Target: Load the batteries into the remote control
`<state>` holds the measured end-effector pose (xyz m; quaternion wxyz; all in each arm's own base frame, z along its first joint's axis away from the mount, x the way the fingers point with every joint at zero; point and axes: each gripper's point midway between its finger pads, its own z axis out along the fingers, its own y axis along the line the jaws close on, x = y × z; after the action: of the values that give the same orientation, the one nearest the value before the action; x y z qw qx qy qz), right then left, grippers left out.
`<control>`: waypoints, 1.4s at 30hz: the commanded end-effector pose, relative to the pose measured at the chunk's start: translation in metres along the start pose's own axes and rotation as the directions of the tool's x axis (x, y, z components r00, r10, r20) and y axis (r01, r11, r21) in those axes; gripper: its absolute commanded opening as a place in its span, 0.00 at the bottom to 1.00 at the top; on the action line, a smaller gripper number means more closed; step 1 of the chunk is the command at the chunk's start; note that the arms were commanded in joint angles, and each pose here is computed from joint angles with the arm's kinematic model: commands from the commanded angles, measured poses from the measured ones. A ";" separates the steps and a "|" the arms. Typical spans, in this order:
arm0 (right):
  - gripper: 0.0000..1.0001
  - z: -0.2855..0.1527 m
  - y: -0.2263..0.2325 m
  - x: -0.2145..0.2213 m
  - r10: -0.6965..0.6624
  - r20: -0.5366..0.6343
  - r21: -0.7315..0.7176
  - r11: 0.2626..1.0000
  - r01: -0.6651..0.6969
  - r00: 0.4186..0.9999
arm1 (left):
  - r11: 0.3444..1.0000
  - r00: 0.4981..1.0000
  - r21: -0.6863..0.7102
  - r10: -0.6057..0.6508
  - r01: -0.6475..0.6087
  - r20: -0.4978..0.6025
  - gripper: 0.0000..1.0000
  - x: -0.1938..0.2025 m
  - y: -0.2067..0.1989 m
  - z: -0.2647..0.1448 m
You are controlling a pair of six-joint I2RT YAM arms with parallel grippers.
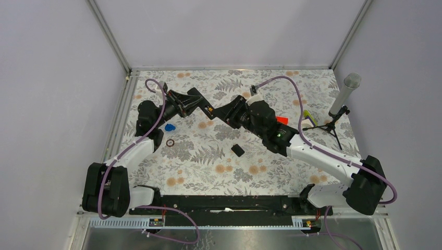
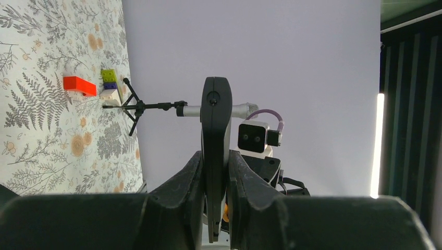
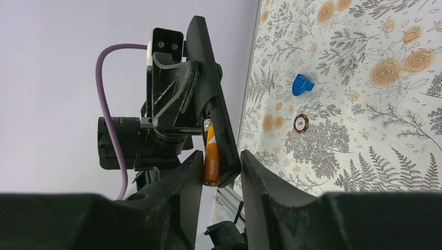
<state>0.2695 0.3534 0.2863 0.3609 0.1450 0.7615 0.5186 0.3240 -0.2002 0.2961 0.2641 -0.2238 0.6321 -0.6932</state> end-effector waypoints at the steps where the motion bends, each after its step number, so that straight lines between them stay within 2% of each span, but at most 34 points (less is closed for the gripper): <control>1: 0.37 0.007 0.003 -0.010 0.032 0.052 -0.014 0.999 -0.032 0.998 | 0.994 0.999 0.091 0.052 -0.053 0.007 0.00 0.004 -0.028 -0.004; 7: 0.30 0.013 -0.002 -0.006 0.032 0.040 0.006 0.999 -0.033 0.999 | 0.994 0.998 0.100 0.054 -0.053 -0.015 0.00 0.012 -0.032 -0.004; 12: 0.27 0.019 -0.008 -0.003 0.030 0.032 0.032 0.999 -0.031 0.999 | 0.992 0.998 0.111 0.063 -0.060 -0.025 0.00 0.018 -0.035 -0.005; 24: 0.29 0.035 -0.025 -0.001 -0.050 0.031 0.089 0.995 0.047 0.998 | 0.992 0.998 0.122 0.042 -0.037 -0.040 0.00 0.028 -0.039 -0.004; 42: 0.34 0.053 -0.028 0.003 -0.150 0.027 0.062 0.987 0.148 0.988 | 0.993 0.998 0.114 -0.015 0.021 -0.056 0.00 0.034 -0.039 -0.004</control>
<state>0.2988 0.3728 0.2648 0.3922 0.1225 0.7690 0.4897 0.3454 -0.1853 0.2783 0.2953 -0.3088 0.6168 -0.6611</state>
